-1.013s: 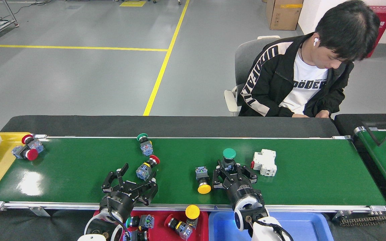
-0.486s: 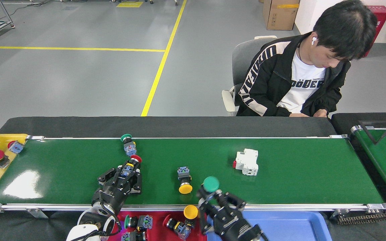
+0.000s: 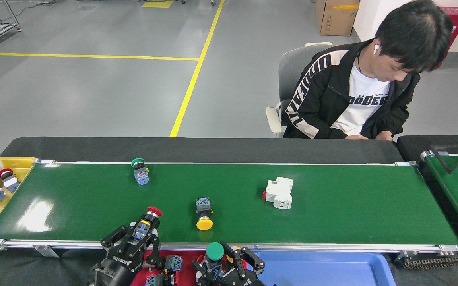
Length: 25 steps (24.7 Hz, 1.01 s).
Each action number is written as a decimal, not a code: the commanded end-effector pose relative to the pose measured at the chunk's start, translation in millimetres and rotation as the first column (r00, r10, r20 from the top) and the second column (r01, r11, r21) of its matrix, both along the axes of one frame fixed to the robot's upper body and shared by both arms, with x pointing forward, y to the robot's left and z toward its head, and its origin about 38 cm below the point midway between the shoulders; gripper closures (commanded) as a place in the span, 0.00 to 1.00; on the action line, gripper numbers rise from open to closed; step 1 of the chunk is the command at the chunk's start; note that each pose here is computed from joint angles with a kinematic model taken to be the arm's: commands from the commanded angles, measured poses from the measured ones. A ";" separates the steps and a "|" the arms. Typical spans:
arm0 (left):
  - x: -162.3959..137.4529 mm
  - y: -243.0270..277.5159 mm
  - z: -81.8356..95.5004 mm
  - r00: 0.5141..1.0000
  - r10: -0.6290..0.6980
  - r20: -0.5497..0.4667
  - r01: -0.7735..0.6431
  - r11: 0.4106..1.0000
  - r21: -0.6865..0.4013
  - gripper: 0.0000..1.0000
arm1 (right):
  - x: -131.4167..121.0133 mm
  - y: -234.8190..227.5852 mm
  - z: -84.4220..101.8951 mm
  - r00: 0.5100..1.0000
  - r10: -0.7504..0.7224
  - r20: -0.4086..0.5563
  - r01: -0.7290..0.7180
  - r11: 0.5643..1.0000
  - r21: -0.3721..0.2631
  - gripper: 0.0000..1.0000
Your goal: Pick switch part from conveyor to tray
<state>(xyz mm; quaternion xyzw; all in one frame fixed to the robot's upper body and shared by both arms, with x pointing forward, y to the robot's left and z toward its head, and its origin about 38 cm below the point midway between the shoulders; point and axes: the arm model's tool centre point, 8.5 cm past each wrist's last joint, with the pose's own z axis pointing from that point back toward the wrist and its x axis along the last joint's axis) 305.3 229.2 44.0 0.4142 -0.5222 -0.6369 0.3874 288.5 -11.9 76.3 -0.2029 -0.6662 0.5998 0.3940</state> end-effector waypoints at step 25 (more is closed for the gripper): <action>-56.1 118.2 -6.0 0.928 0.369 -0.057 -0.373 0.926 -0.067 0.00 | -5.4 -314.0 -8.1 0.801 -0.595 0.065 0.598 0.800 -0.049 0.03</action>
